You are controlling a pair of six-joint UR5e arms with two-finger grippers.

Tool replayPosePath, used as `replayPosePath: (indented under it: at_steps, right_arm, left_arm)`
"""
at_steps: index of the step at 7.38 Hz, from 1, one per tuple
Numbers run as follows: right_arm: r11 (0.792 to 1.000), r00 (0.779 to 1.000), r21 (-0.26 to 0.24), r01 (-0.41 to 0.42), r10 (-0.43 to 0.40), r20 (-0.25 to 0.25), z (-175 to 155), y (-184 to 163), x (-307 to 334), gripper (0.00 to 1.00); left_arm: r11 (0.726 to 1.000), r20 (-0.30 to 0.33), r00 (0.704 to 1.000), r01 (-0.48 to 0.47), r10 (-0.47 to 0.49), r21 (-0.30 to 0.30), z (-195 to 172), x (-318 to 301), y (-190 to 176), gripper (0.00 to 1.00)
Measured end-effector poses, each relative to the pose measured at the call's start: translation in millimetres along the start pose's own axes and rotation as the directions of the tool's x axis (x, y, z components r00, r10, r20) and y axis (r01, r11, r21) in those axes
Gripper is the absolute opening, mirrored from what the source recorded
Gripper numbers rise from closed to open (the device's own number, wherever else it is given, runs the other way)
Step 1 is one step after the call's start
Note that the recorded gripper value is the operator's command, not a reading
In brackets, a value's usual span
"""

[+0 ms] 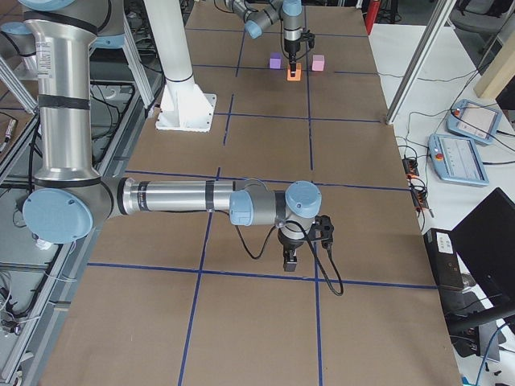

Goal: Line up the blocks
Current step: 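Carry the orange cube toward the pink cube, between pink and purple cubes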

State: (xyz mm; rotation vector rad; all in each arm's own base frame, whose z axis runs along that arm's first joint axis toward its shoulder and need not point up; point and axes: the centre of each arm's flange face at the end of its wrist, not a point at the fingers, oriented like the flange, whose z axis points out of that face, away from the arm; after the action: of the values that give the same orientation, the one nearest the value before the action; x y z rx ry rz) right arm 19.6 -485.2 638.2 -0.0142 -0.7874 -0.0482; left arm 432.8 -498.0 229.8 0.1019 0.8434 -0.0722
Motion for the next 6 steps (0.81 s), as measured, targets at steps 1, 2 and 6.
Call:
replayPosePath:
  at_steps: [1, 2, 6]
  right_arm:
    - [1.0, 1.0, 0.0, 0.0, 0.0, -0.001, 0, 0, 0, 1.0]
    - [1.0, 1.0, 0.0, 0.0, 0.0, -0.001, 0, 0, 0, 1.0]
    - [1.0, 1.0, 0.0, 0.0, 0.0, -0.001, 0, 0, 0, 1.0]
  left_arm:
    - [1.0, 0.009, 1.0, -0.021, 0.021, -0.003, -9, -27, -3, 0.0]
    - [1.0, 0.02, 1.0, -0.021, 0.021, -0.012, -9, -58, -10, 0.0]
    - [0.999, 0.066, 0.998, 0.018, -0.016, -0.039, 28, -163, -26, 0.0]
